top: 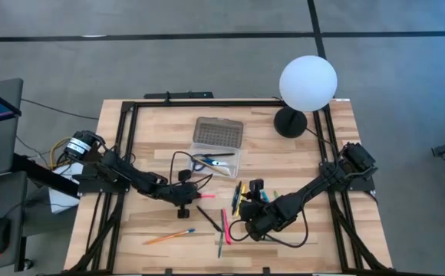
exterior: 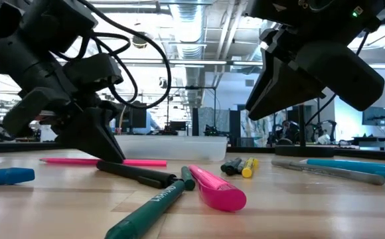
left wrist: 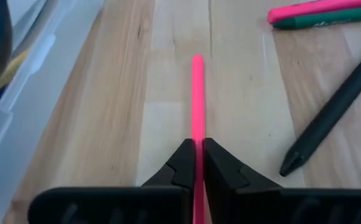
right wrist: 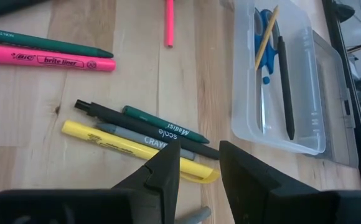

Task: Pick & place school supplies into a supply box
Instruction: Put the pink pencil into the gray supply box

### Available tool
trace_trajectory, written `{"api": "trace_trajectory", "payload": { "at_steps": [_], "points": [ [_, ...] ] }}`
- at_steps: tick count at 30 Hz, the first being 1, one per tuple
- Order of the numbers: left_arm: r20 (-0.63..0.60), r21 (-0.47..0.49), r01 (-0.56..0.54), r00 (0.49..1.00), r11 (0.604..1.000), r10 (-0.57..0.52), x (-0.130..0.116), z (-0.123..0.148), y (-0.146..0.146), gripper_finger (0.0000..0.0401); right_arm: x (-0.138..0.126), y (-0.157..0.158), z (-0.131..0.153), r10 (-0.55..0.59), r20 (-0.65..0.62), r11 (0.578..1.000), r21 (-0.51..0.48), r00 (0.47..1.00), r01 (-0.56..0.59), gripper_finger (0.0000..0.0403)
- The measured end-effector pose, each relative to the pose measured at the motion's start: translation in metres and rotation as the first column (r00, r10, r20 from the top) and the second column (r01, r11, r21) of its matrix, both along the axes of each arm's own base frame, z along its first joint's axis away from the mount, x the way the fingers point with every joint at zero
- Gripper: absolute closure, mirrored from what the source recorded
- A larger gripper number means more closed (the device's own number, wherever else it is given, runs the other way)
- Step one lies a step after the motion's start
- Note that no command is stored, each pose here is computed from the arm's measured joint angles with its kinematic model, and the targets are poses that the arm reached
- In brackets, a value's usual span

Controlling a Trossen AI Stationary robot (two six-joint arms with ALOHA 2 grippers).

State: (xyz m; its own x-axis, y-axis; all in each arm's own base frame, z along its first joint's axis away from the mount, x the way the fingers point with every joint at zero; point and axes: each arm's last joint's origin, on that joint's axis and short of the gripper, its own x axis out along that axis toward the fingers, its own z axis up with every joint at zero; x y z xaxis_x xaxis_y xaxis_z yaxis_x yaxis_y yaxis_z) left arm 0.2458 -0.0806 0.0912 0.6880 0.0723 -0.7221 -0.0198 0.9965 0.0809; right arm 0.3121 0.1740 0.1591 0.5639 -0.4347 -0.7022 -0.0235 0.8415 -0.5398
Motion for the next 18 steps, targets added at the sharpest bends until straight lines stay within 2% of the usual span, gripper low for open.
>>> {"api": "trace_trajectory", "payload": {
  "at_steps": [13,18],
  "points": [
    [0.125,-0.03,-0.018,0.992,0.999,0.022,0.008,0.0075,-0.003,0.0397,0.0,0.0,-0.0001,0.0,0.0,1.0,-0.001,1.0,0.0,0.0294],
    [0.133,-0.04,-0.036,0.99,0.999,0.041,0.0081,0.0079,-0.0032,0.0398,-0.0001,-0.0001,-0.0001,0.0,-0.001,1.0,-0.001,1.0,0.0,0.0294]
  ]
}}
